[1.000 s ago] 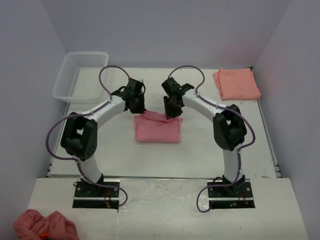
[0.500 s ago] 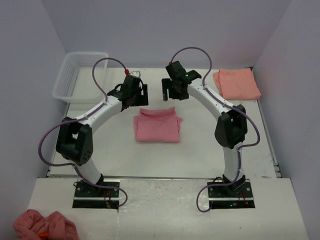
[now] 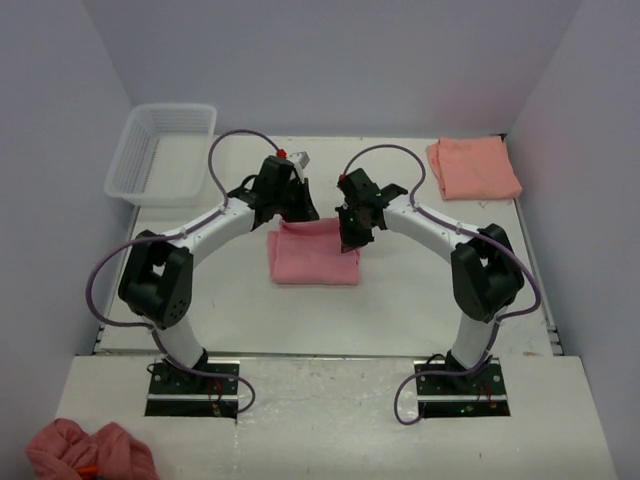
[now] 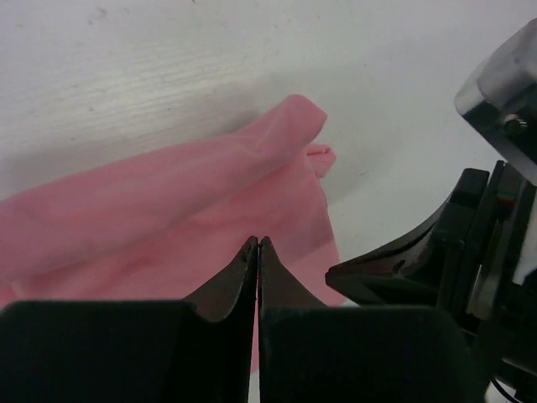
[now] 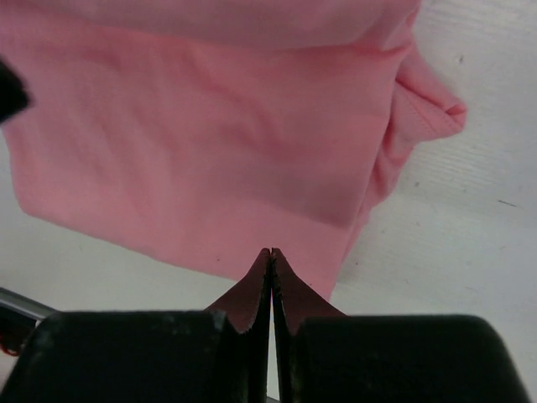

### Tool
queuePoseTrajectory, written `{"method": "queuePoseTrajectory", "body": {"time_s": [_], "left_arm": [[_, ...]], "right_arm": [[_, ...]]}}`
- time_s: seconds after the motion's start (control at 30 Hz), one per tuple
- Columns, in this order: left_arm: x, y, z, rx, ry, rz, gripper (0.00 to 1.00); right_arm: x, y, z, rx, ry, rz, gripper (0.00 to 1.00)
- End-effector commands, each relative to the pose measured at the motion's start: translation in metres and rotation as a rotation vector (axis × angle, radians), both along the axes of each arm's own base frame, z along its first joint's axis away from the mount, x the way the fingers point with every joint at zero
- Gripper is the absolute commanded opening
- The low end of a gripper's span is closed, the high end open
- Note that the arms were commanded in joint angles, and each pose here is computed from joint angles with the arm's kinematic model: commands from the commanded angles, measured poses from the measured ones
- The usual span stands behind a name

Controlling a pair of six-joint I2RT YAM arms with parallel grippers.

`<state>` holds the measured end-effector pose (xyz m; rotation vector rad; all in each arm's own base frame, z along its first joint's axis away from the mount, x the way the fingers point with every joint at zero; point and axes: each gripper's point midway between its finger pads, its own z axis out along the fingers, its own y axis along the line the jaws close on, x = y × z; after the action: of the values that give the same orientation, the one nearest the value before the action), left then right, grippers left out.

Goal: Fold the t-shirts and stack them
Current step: Smooth out wrinkles on the folded tshirt

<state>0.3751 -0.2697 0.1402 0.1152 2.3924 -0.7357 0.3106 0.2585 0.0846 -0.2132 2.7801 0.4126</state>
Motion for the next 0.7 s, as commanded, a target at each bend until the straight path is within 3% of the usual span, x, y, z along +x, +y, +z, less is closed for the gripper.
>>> {"method": "queuePoseTrajectory", "body": {"time_s": [0.0,0.23,0.67], "left_arm": [[-0.004,-0.031,-0.012,-0.146,0.073,-0.092,0.0],[0.003,-0.048,-0.051,-0.247,0.168,-0.154,0.0],[0.037,-0.013,-0.078,-0.266,0.171,-0.093,0.0]], "right_arm": [[0.011,0.025,0.011,0.122,-0.033,0.008,0.0],[0.003,0.035,0.001,0.161,0.012,0.015,0.0],[-0.028,0.033,-0.052,0.073,0.123,-0.016,0.0]]}}
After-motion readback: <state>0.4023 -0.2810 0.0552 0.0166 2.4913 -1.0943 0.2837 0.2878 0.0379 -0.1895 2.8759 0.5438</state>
